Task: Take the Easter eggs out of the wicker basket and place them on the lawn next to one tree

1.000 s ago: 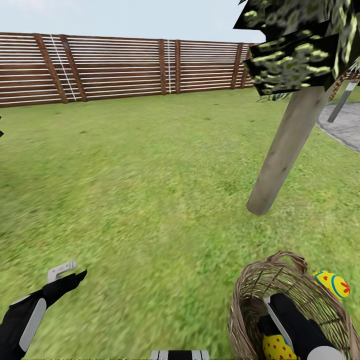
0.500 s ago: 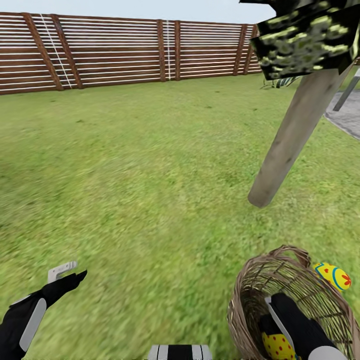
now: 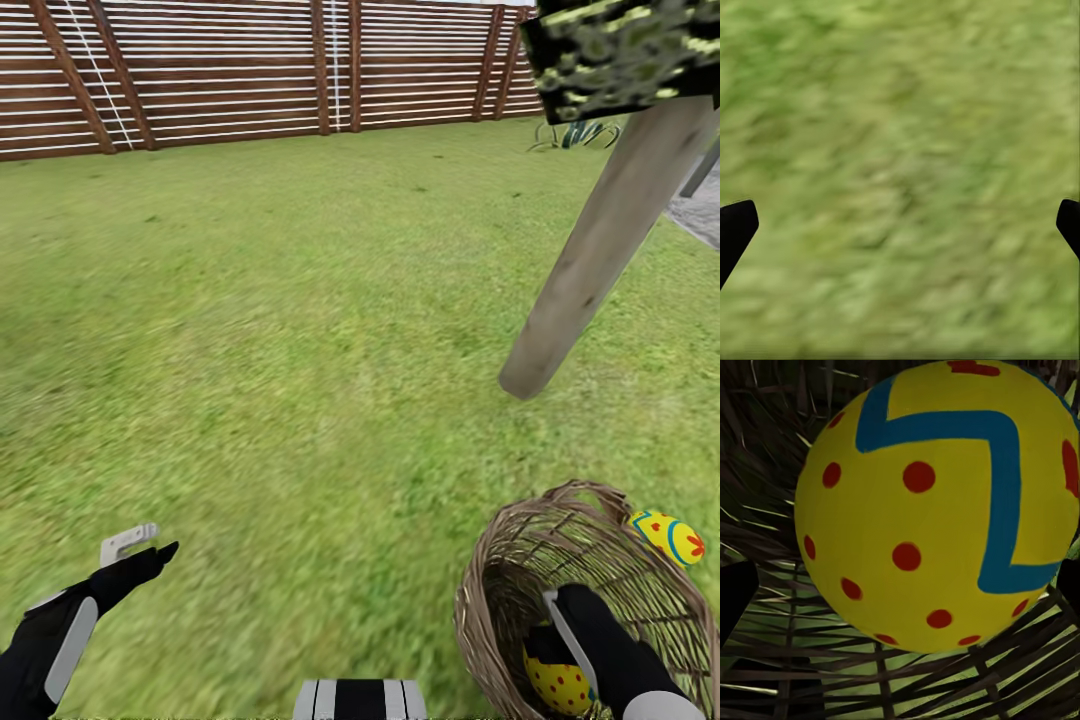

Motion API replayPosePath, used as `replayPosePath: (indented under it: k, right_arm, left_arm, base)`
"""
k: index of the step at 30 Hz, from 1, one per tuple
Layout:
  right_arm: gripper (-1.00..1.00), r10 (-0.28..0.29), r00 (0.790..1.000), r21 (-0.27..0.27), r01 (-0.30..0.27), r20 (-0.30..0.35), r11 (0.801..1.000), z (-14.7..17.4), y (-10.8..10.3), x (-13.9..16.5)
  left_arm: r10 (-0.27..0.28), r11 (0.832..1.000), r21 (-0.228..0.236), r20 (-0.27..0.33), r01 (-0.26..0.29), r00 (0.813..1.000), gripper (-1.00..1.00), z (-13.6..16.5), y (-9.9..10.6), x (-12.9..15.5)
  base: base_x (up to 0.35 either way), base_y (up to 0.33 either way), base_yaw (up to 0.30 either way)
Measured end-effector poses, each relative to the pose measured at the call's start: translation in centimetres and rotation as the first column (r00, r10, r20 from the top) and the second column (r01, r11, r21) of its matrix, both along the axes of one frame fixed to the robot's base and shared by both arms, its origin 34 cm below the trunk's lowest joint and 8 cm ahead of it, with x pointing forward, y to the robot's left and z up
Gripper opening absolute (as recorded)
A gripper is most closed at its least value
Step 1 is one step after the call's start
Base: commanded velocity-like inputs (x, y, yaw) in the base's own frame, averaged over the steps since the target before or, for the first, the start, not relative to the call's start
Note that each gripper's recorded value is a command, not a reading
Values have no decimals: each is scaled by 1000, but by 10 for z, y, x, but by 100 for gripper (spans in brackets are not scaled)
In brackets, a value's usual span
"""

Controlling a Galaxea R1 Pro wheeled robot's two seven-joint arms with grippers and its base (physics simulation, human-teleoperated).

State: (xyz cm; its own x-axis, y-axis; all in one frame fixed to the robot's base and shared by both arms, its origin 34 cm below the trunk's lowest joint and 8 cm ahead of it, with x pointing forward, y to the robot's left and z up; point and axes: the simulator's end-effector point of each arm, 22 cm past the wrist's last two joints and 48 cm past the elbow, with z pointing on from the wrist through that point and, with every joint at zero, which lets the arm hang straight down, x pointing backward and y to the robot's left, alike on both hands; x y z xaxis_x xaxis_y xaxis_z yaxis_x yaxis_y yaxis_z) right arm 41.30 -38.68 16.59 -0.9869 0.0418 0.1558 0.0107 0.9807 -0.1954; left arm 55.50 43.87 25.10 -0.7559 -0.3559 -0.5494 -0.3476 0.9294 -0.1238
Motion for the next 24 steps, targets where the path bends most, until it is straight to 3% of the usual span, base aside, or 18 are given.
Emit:
replayPosePath:
  k: [16, 24]
  right_arm:
    - [100, -1, 1000, -12, 1, -8, 1000, -2, -5, -2]
    - [100, -1, 1000, -25, 1, 13, 1000, 2, -15, 6]
  left_arm:
    - [0, 1000, -7, -17, 0, 1000, 100, -9, -6, -4]
    - [4, 1000, -29, -24, -5, 1000, 100, -16, -20, -8]
  base:
    - [0, 0, 0]
    - [0, 0, 0]
